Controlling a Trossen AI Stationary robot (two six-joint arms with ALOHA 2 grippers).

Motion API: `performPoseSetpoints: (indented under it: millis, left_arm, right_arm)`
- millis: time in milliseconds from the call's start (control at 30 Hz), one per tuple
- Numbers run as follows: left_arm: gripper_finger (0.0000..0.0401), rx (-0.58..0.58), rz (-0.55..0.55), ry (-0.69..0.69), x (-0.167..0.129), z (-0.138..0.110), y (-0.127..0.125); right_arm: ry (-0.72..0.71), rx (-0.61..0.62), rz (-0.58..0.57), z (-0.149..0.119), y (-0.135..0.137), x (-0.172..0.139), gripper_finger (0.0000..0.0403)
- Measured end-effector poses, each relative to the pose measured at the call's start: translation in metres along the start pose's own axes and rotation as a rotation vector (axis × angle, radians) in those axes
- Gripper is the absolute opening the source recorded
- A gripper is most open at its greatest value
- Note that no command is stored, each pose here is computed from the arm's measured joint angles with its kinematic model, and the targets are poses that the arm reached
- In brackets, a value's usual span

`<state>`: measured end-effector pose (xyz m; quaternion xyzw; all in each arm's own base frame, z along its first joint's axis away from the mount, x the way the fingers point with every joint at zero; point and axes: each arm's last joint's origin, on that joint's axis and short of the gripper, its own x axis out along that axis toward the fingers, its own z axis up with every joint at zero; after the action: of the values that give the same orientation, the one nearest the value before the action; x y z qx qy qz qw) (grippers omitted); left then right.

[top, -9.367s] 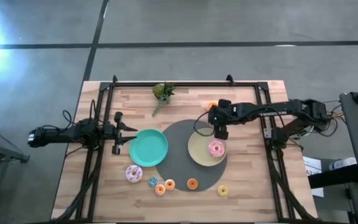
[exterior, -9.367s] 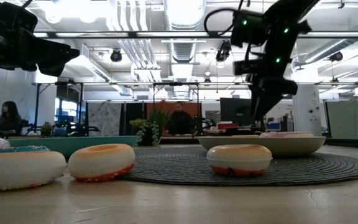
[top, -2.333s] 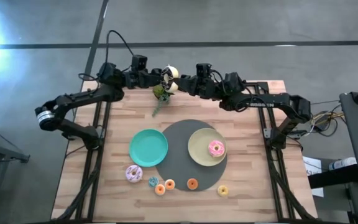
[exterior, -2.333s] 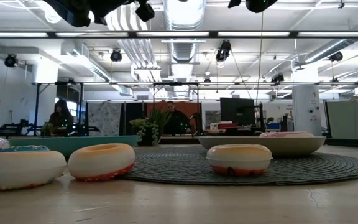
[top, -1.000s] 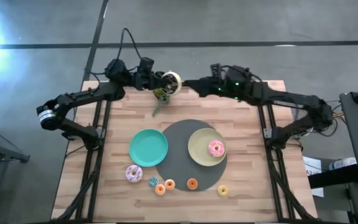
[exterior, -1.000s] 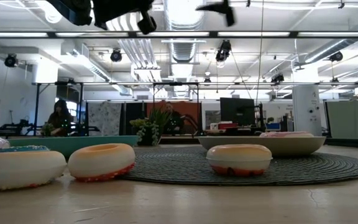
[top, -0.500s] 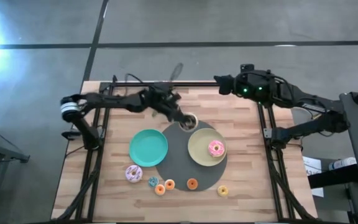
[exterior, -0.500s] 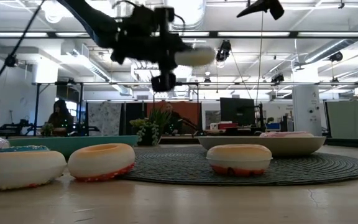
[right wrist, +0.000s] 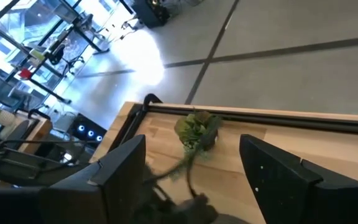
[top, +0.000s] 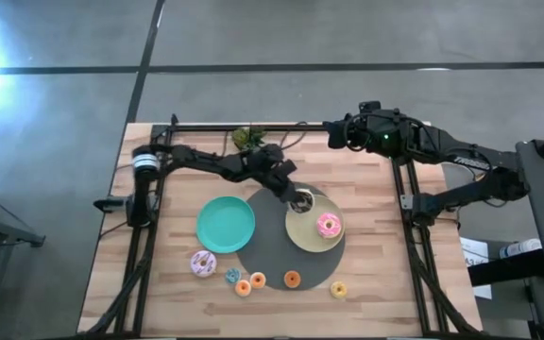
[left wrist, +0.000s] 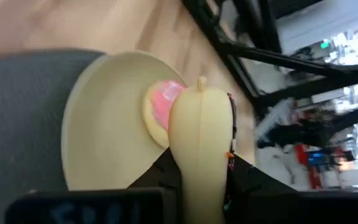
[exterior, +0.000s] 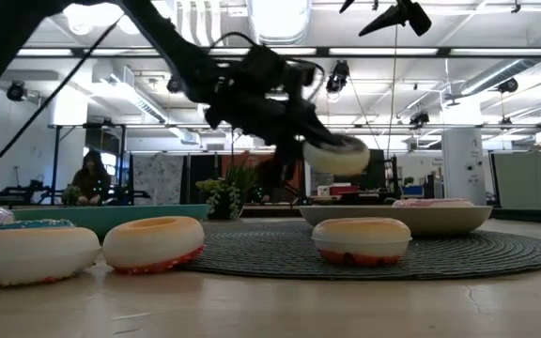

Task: Pick & Place donuts
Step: Put the black doughnut on the light brown plate

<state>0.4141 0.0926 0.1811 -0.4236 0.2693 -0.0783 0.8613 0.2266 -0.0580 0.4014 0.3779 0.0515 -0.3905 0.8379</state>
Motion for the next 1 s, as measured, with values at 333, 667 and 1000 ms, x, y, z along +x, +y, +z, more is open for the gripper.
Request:
performPoseSetpoints:
  millis: [333,667,1000]
  left_arm:
    - [0.0137,0.141,0.210,0.275,0.042,0.011,-0.009]
    - [0.0149,0.377,0.348,0.197,0.031,0.025,-0.037]
    - [0.0149,0.446,0.450,0.187,0.027,0.022,-0.032]
  right_arm:
    - [0.007,-0.006,0.009,-0.002,0.001,-0.001,0.0251]
    - [0.003,-0.020,0.003,-0.002,0.001,-0.001,0.0247]
    - [0.006,-0.023,-0.001,-0.002,0.000,-0.001,0.0247]
